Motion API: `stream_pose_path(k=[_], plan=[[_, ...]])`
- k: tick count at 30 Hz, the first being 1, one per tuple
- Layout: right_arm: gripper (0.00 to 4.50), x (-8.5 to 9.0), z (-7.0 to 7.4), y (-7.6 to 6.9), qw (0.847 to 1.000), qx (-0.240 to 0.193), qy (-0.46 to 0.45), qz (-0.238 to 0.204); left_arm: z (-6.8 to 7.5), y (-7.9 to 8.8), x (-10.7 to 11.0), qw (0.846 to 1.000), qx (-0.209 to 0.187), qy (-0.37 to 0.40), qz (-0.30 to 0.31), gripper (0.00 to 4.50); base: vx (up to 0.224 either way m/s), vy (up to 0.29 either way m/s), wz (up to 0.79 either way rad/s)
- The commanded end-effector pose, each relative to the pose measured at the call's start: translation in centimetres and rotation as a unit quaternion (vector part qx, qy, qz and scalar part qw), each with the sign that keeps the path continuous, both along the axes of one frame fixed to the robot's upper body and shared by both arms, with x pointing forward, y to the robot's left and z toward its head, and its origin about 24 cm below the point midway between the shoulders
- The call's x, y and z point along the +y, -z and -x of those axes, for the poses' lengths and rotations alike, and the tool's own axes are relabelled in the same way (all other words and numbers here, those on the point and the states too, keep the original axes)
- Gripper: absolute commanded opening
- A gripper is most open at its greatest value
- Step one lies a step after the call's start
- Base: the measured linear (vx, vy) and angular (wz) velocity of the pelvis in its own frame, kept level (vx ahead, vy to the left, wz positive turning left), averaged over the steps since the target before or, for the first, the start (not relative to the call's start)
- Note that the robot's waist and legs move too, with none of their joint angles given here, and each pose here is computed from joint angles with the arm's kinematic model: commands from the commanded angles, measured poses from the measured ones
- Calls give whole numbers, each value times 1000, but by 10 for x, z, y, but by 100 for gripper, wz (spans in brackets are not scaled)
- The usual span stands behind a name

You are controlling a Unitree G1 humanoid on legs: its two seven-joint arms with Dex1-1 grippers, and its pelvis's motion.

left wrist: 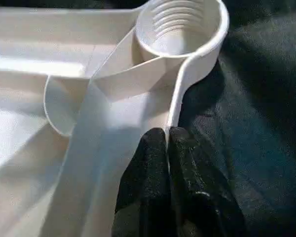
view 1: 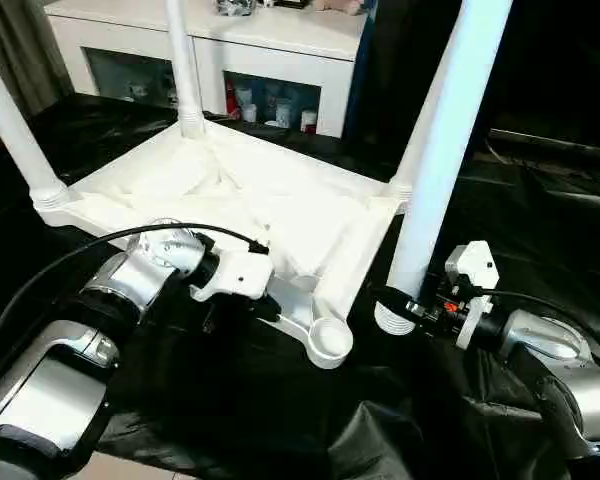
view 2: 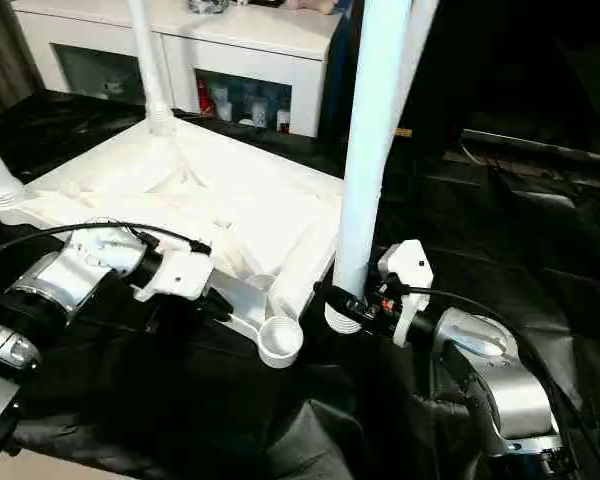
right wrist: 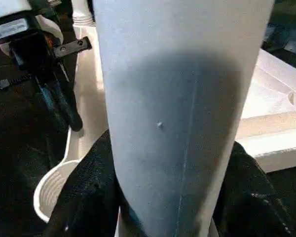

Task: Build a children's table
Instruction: Insert table leg to table base

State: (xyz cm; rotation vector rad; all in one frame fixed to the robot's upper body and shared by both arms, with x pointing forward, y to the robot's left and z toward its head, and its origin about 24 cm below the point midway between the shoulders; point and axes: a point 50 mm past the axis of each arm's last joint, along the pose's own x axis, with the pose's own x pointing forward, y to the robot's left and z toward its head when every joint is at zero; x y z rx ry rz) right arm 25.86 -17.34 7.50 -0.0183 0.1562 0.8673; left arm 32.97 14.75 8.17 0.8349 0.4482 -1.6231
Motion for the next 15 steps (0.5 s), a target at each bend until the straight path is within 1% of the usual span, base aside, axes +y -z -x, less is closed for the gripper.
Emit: stream_pose_path(k=[1,2,4,6,7,8,10,11,12,13,15], plan=[[193,-3,-7,-8,1000,-21,18,-4,2,15,19,995,44,-73,-41,1,0,0,0],[193,-3,-9,-8,999,-22,26,-4,3,17,24,993,50,-90,-53,1,0,0,0],[193,-2,-13,-8,999,-17,44,-17,2,21,27,985,63,-155,-34,1,0,0,0],[193,-2,-15,-7,998,-14,61,-19,2,23,27,980,64,-188,-19,1,0,0,0],[193,-2,-15,-7,998,-14,61,-19,2,23,27,980,64,-188,-19,1,0,0,0],[193,-2,-17,-7,997,-9,71,-27,5,25,28,974,73,-215,-11,1,0,0,0],[193,0,-21,-7,995,-3,91,-37,14,30,29,960,95,-264,3,1,0,0,0],[193,0,-21,-7,995,-3,91,-37,14,30,29,960,95,-264,3,1,0,0,0],[193,2,-22,-6,995,0,91,-40,18,31,30,955,97,-281,2,1,0,0,0],[193,5,-22,-6,995,1,89,-40,26,33,32,948,98,-301,0,1,0,0,0],[193,8,-22,-5,996,3,85,-41,32,34,34,943,94,-318,-1,1,0,0,0]])
